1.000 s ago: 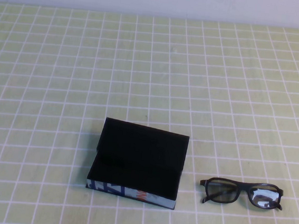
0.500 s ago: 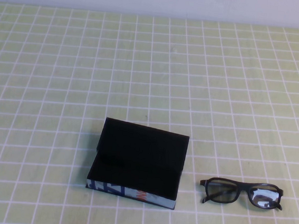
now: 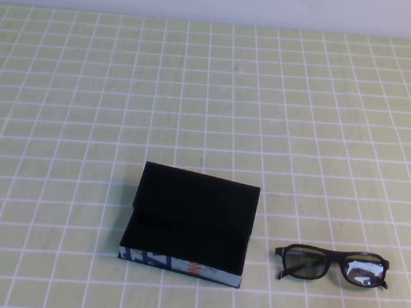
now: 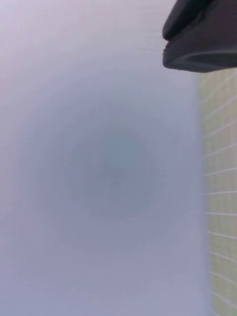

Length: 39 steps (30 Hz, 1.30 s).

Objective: Return glasses to glasses case

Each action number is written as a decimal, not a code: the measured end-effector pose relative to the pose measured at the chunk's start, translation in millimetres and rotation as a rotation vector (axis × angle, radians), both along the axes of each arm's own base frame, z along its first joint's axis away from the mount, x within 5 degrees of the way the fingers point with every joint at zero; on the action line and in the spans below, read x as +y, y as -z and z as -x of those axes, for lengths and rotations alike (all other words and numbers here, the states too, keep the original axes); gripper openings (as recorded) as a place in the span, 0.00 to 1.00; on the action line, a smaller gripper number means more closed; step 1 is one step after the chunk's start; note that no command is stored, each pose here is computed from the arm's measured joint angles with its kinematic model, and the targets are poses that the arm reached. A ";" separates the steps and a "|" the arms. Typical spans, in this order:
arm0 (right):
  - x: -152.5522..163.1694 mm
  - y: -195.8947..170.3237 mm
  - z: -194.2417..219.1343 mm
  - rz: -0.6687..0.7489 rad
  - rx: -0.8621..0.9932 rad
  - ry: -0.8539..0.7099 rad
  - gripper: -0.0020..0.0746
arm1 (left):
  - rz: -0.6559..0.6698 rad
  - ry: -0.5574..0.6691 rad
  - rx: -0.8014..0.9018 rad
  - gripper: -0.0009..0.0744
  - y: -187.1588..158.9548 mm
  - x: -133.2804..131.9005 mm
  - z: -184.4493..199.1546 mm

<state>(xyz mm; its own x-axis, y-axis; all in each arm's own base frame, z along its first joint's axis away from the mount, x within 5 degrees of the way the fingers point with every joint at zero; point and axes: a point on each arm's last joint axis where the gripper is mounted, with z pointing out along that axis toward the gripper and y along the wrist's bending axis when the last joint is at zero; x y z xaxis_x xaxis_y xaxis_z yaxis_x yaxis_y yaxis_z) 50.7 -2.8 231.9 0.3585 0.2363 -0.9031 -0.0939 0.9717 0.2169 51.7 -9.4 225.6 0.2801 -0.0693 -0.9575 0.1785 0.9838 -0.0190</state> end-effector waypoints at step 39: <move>7.6 -158.3 21.7 -0.158 0.013 -0.178 0.00 | 0.284 0.097 -0.146 0.01 -147.1 6.5 35.0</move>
<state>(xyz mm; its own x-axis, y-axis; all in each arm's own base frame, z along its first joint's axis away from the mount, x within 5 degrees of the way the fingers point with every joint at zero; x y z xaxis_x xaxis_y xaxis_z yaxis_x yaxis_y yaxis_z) 29.0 4.8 390.2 0.2868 0.4331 -0.8545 -0.2568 0.8941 0.3670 16.8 -2.8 372.6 0.3921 -0.3603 -0.8464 0.2919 0.9213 -0.2570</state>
